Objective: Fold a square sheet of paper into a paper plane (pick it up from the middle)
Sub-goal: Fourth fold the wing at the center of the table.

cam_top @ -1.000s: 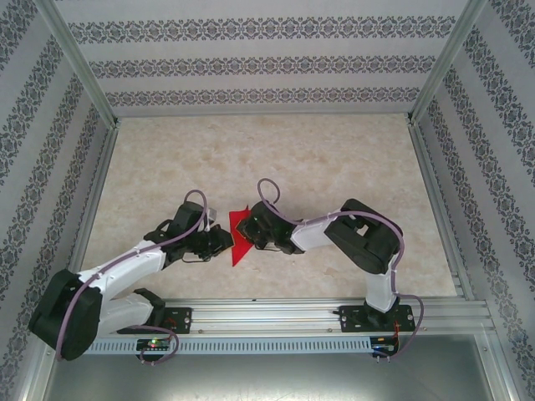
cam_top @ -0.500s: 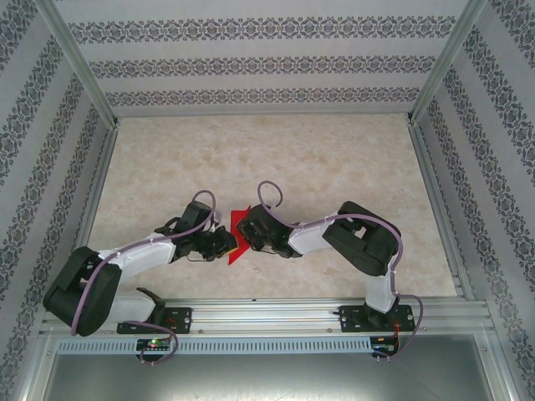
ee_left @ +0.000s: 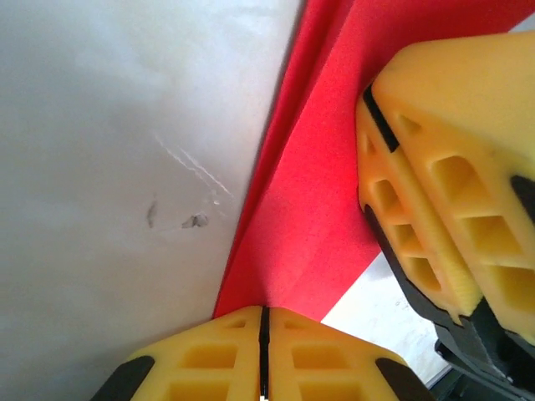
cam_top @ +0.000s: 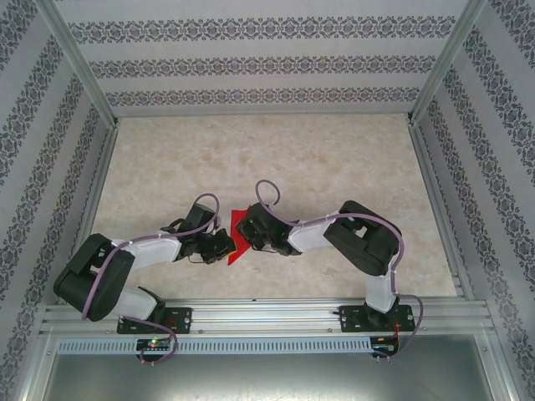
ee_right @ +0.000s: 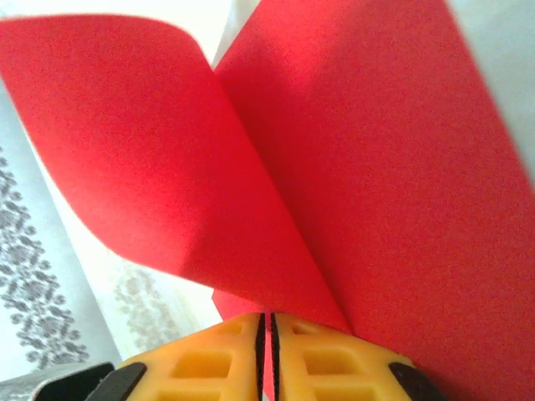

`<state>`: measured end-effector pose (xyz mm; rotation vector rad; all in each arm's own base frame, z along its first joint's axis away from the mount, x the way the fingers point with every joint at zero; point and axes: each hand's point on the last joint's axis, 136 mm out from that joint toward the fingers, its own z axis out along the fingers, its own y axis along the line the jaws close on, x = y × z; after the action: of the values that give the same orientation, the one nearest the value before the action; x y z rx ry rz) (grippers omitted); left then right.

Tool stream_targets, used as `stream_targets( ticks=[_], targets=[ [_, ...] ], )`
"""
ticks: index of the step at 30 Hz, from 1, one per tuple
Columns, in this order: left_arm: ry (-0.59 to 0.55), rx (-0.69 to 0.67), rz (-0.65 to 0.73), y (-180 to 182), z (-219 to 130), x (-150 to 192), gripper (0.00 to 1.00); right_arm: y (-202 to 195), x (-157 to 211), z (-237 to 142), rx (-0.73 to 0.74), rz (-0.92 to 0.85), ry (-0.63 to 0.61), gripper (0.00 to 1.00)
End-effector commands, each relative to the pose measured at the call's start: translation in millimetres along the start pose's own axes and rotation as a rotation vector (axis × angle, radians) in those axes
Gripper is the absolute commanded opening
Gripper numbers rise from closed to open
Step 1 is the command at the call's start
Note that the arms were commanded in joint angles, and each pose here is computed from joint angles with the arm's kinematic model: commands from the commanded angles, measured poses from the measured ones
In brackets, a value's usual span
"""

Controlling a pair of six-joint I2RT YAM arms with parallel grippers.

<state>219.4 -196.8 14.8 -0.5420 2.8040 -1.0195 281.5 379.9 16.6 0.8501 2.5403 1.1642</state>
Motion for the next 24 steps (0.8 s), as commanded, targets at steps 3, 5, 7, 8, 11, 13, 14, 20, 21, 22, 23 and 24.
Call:
stream_targets(
  ticks=[3, 5, 7, 8, 11, 13, 14, 20, 21, 22, 23, 24],
  targets=[
    [0.019, -0.189, -0.092, 66.4, -4.5, 26.8, 0.1, -35.5, -15.6, -5.8, 0.201, -0.209, 0.047, 0.18],
    [0.025, -0.194, -0.086, 69.7, -5.8, 30.3, 0.09, -16.9, -18.0, -12.7, 0.171, -0.312, 0.075, 0.18],
    [0.024, -0.198, -0.065, 67.4, -7.4, 28.4, 0.09, 0.4, -20.6, -22.9, 0.128, -0.407, 0.075, 0.19],
    [0.028, -0.208, -0.053, 66.7, -7.9, 27.8, 0.09, 8.5, -19.6, -27.3, 0.104, -0.448, 0.095, 0.18],
    [0.035, -0.227, -0.033, 66.6, -8.2, 25.9, 0.08, 16.1, -11.8, -35.2, 0.06, -0.509, 0.177, 0.13],
    [0.04, -0.227, -0.032, 67.1, -7.0, 26.5, 0.07, 13.3, -4.7, -38.4, 0.04, -0.532, 0.205, 0.11],
    [0.041, -0.224, -0.032, 66.9, -6.7, 26.6, 0.07, 16.8, 2.4, -39.0, 0.004, -0.549, 0.229, 0.09],
    [0.043, -0.224, -0.032, 66.8, -6.2, 26.4, 0.07, 20.5, 29.1, -28.5, -0.027, -0.588, 0.323, 0.04],
    [0.044, -0.225, -0.03, 66.3, -6.3, 26.2, 0.08, 19.5, 32.7, -25.0, -0.021, -0.597, 0.335, 0.04],
    [0.047, -0.228, -0.032, 67.2, -6.0, 26.7, 0.07, 18.9, 35.5, -22.2, -0.019, -0.601, 0.345, 0.04],
    [0.047, -0.229, -0.032, 67.3, -6.0, 26.7, 0.08, 17.0, 38.3, -19.4, -0.012, -0.602, 0.353, 0.03],
    [0.048, -0.231, -0.032, 67.8, -5.9, 27.0, 0.07, 15.9, 40.3, -17.4, -0.009, -0.602, 0.356, 0.03]
  ],
)
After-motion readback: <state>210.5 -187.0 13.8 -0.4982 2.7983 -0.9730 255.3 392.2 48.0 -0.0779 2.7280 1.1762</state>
